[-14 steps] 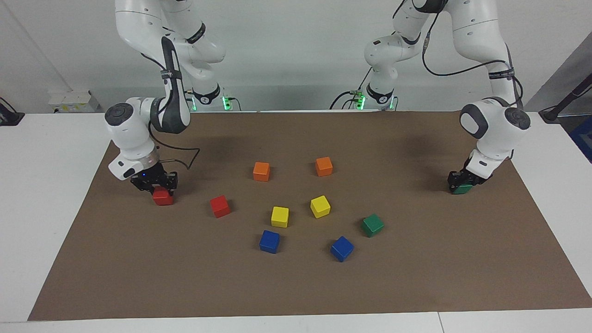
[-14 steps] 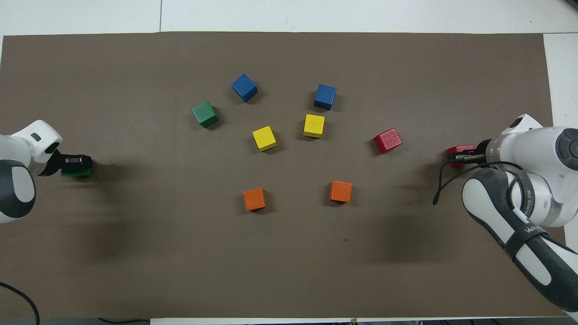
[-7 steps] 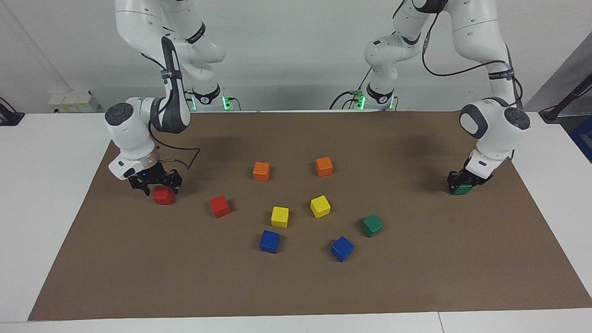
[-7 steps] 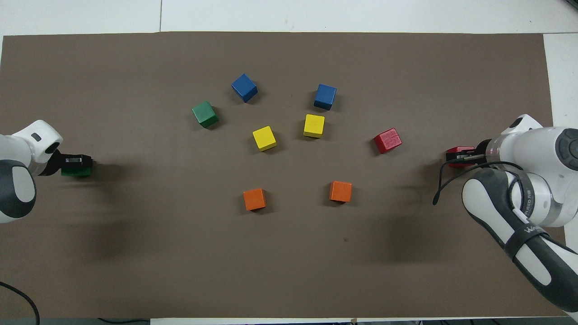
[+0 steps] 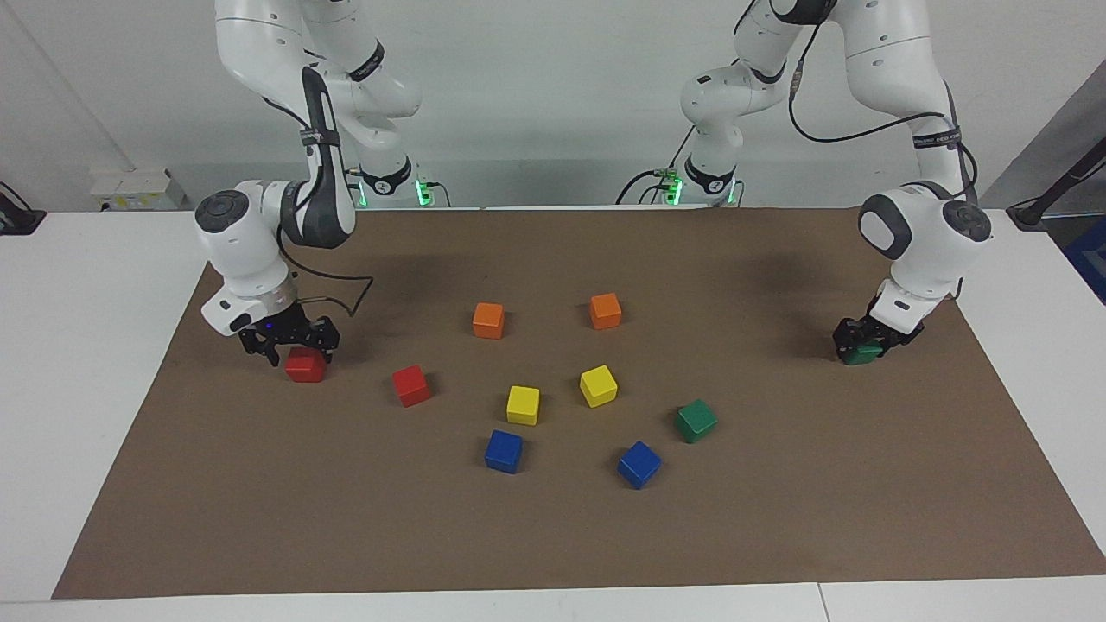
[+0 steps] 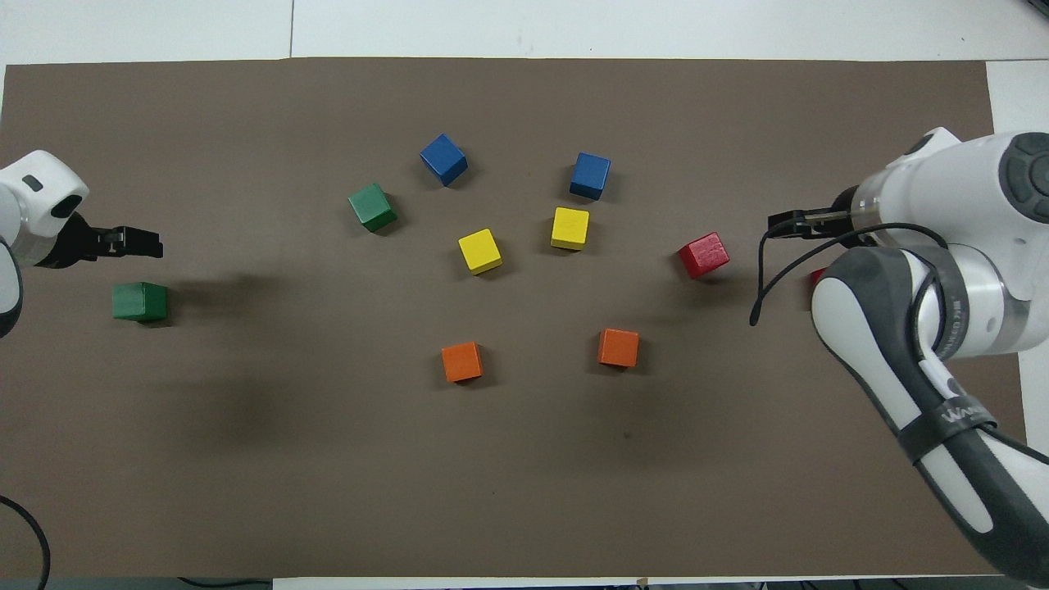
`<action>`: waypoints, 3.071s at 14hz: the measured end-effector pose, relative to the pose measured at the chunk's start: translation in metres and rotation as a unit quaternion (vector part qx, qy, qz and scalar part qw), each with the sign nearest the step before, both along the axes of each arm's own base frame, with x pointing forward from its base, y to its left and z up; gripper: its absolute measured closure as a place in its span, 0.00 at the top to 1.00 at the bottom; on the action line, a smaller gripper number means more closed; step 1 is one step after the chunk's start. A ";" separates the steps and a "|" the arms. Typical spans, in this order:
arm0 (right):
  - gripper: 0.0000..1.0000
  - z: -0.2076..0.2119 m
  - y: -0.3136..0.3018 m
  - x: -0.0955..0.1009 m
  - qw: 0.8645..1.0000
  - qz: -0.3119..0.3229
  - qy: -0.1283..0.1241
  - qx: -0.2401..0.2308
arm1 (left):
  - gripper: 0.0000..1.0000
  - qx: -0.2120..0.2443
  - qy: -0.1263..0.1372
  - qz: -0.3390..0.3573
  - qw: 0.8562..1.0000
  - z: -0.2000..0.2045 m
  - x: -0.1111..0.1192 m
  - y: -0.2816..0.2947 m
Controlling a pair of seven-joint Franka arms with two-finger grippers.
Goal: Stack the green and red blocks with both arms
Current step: 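Reach the left gripper to the other green cube while the right gripper reaches red, then grasp the second green cube with the left gripper while the right gripper grasps red, then carry the green cube above the placed green while the right gripper carries red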
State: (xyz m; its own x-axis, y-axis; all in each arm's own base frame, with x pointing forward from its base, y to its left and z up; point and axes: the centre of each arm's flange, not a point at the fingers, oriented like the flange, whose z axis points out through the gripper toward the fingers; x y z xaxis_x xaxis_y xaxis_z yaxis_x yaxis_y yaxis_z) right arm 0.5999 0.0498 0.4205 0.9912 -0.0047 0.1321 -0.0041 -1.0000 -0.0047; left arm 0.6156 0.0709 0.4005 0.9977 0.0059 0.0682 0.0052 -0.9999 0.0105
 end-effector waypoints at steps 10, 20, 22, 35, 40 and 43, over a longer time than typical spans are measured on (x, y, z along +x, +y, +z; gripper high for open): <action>1.00 -0.058 0.100 0.002 1.000 0.026 0.002 0.009 | 1.00 -0.029 0.009 0.249 0.968 -0.028 0.046 -0.259; 1.00 -0.103 0.085 -0.015 1.000 0.018 -0.017 0.013 | 1.00 -0.047 -0.016 0.328 0.944 -0.066 0.061 -0.283; 1.00 -0.113 0.084 -0.019 1.000 0.018 -0.016 0.013 | 1.00 -0.035 -0.018 0.319 0.947 -0.085 0.061 -0.287; 0.55 -0.051 -0.022 0.009 1.000 -0.005 0.020 -0.005 | 0.56 -0.003 -0.011 0.301 0.953 -0.105 0.054 -0.293; 0.55 -0.027 -0.103 -0.012 0.999 0.005 0.040 -0.008 | 0.56 0.016 -0.013 0.260 0.965 -0.031 0.066 -0.214; 0.55 -0.044 -0.118 -0.026 0.998 0.005 0.055 0.002 | 0.56 0.035 0.004 0.170 0.985 0.012 0.054 -0.139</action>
